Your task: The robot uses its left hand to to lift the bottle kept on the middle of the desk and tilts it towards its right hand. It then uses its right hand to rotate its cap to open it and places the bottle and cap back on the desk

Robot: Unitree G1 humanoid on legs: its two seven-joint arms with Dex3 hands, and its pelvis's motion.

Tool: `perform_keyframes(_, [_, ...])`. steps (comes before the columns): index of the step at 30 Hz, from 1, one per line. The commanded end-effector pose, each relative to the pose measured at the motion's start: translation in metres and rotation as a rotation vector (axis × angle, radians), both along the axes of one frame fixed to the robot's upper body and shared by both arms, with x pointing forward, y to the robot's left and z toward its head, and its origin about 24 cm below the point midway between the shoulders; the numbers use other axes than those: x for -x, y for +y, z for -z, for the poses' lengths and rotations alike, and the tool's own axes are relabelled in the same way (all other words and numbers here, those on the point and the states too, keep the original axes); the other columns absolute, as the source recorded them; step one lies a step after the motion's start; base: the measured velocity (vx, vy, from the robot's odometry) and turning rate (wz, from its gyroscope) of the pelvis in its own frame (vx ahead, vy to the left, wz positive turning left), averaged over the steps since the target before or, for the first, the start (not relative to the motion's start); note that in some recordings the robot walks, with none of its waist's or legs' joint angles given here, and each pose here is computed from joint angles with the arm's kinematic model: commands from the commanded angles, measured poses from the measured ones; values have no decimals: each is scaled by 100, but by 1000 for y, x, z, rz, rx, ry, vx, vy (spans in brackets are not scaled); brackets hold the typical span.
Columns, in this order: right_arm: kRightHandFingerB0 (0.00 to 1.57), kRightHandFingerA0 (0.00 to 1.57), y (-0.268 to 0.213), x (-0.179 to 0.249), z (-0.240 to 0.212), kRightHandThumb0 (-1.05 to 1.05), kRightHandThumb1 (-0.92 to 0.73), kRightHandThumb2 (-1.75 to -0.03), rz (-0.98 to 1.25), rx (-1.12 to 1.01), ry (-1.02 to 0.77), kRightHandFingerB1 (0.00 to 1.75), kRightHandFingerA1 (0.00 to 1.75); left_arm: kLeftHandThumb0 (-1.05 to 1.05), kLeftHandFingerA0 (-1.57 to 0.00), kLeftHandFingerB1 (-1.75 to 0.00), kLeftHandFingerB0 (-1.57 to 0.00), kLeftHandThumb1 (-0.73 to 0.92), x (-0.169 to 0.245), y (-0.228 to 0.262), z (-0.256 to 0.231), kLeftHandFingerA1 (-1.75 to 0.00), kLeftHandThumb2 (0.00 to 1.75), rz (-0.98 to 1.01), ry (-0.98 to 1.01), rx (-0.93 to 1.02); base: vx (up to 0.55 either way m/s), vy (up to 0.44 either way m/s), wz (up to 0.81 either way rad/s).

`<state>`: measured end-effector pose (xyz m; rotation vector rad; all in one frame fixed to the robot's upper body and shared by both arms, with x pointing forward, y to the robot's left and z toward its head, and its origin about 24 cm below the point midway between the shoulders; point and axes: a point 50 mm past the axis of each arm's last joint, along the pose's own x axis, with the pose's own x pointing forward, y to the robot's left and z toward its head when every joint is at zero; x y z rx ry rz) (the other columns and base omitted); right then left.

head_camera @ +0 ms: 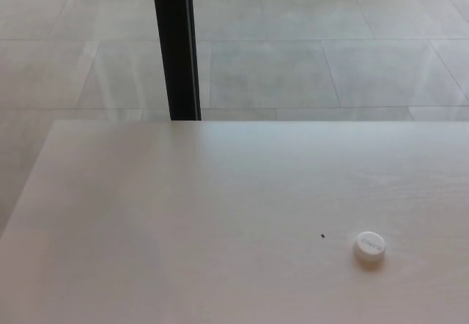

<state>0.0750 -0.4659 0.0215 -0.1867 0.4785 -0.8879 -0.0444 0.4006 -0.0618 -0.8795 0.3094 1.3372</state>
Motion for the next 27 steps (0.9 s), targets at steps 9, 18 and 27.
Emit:
perform_keyframes(9, [3, 0, 19, 45, 54, -81, -57, -95, 307, -292, -212, 43, 49, -80, -3, -26, -2, 92, 29, -8, 15, -32, 76, -141, -37, -76, 0, 0, 0])
perform_keyframes(18, [4, 0, 22, 46, 58, -89, -57, -93, 303, -329, -222, 40, 39, -73, 0, -25, 0, 76, 32, -4, 13, -31, 117, -134, -52, -72, 0, 0, 0])
perform_keyframes(27, [1, 0, 26, 55, 64, -88, -58, -91, 279, -353, -186, 36, 34, -70, -1, -29, -3, 67, 29, -7, 14, -39, 102, 110, 108, -114, 0, 0, 0])
